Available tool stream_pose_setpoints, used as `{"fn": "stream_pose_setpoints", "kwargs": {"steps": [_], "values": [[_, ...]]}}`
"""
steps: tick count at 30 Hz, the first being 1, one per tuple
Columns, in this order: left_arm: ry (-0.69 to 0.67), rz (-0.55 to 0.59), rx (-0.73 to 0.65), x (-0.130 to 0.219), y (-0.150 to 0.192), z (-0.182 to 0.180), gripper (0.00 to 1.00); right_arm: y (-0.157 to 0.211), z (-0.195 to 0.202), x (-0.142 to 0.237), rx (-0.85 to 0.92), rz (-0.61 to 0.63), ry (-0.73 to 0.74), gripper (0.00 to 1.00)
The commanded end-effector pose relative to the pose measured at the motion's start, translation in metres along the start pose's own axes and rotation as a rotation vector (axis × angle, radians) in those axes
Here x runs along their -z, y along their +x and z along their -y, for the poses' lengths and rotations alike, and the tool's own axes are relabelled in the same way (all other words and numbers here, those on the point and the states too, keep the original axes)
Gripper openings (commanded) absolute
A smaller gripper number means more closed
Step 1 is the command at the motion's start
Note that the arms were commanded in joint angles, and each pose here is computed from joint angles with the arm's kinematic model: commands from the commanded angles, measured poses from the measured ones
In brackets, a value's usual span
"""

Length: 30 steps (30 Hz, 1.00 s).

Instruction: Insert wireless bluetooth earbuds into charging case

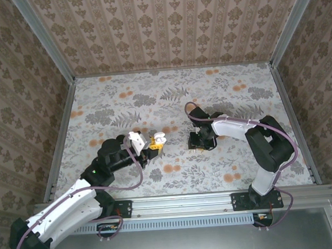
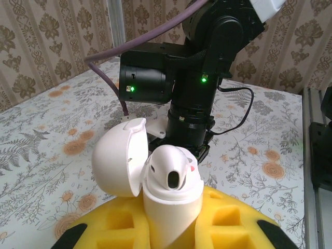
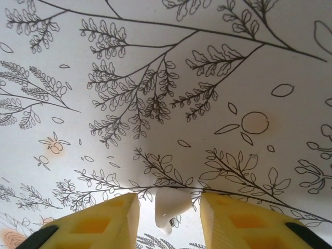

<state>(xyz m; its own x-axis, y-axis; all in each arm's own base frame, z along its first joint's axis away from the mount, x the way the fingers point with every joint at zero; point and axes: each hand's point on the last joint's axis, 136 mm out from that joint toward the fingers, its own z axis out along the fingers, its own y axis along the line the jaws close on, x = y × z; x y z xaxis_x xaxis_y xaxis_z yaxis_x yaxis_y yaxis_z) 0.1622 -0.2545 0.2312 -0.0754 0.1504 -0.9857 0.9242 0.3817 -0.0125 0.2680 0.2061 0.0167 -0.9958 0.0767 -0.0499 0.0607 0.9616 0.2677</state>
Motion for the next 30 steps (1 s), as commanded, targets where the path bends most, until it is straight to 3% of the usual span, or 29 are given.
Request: {"fn": "stream_pose_setpoints", "kwargs": {"steps": [1,15,30], "values": [[-0.008,0.026,-0.012,0.002,-0.008,0.0,0.0,-0.001,0.002,-0.011,0.014,-0.016,0.027,0.33],[-0.011,0.025,-0.014,0.002,-0.007,0.0,0.0,0.0,-0.003,-0.003,0.029,-0.013,0.035,0.17],[-0.008,0.042,-0.015,0.001,-0.01,0.0,0.0,-0.012,-0.007,0.059,0.014,0.183,-0.005,0.12]]}}
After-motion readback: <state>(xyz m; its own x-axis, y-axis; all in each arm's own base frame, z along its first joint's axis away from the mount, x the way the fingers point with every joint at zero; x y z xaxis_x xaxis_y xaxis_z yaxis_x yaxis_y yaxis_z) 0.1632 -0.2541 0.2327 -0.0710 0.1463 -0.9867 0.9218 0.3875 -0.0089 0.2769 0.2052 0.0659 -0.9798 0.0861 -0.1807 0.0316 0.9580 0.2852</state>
